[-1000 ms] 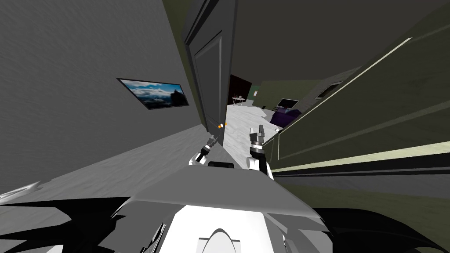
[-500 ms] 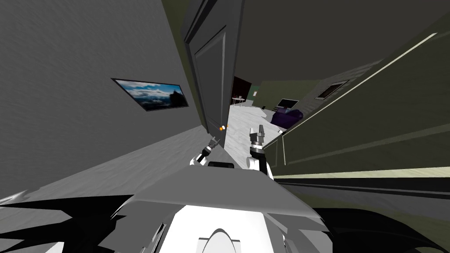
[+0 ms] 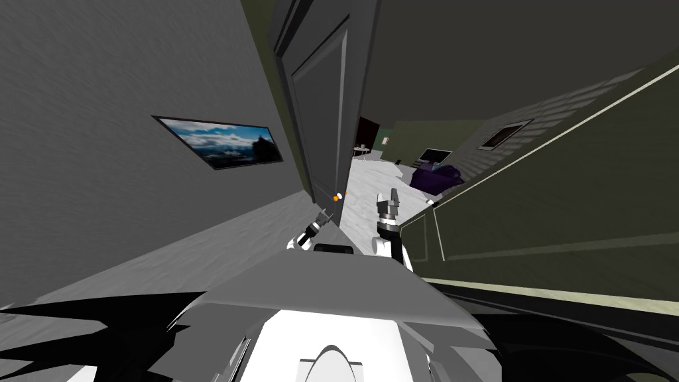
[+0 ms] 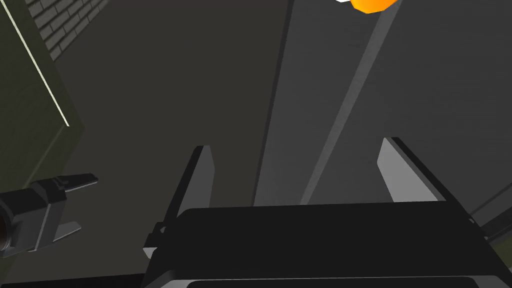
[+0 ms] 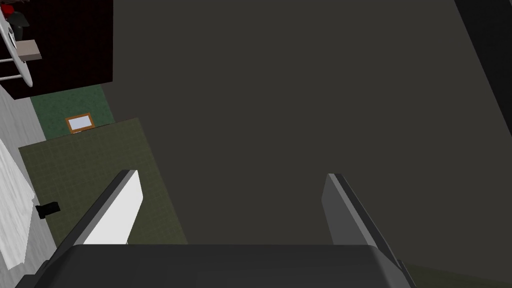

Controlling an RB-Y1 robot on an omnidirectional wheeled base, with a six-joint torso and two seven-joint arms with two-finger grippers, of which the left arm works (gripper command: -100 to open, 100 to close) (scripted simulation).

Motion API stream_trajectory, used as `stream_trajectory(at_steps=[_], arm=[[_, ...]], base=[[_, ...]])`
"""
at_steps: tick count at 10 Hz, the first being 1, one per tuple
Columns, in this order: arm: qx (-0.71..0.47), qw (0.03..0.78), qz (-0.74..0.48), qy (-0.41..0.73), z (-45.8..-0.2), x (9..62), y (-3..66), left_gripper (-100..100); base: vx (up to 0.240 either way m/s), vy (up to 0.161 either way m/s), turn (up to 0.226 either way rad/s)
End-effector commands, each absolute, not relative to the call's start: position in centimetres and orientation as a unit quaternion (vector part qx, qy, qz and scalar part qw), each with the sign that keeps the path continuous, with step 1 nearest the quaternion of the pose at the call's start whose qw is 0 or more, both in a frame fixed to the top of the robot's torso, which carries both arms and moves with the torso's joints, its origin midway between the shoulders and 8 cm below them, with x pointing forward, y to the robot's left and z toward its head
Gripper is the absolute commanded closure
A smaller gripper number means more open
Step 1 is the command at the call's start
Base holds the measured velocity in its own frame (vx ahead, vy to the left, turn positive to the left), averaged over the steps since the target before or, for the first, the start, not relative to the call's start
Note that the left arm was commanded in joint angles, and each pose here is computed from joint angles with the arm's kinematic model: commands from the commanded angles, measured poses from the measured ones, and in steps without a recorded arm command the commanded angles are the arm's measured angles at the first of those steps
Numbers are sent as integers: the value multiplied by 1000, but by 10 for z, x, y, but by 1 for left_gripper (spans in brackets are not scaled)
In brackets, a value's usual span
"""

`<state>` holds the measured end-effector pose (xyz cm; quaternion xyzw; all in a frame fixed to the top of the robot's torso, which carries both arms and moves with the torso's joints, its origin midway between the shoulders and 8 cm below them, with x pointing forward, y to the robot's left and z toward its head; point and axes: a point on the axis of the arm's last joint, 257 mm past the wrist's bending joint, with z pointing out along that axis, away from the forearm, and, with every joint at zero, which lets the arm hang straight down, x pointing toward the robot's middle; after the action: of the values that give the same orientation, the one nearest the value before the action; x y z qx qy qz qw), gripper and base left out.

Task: Push the door open

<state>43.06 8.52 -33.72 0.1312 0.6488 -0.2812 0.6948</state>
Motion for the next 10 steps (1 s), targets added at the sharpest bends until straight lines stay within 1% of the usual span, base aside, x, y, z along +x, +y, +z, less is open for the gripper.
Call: stream_trajectory(at_steps=[1, 4, 6, 10], arm=[[146, 691, -276, 652, -344, 428, 82, -100], [181, 682, -265, 657, -361, 421, 75, -100], [206, 675, -258, 660, -373, 416, 71, -100], [246, 663, -247, 663, -391, 407, 65, -100]], base=[[80, 72, -14], [124, 77, -16], [122, 105, -17], [147, 84, -14]])
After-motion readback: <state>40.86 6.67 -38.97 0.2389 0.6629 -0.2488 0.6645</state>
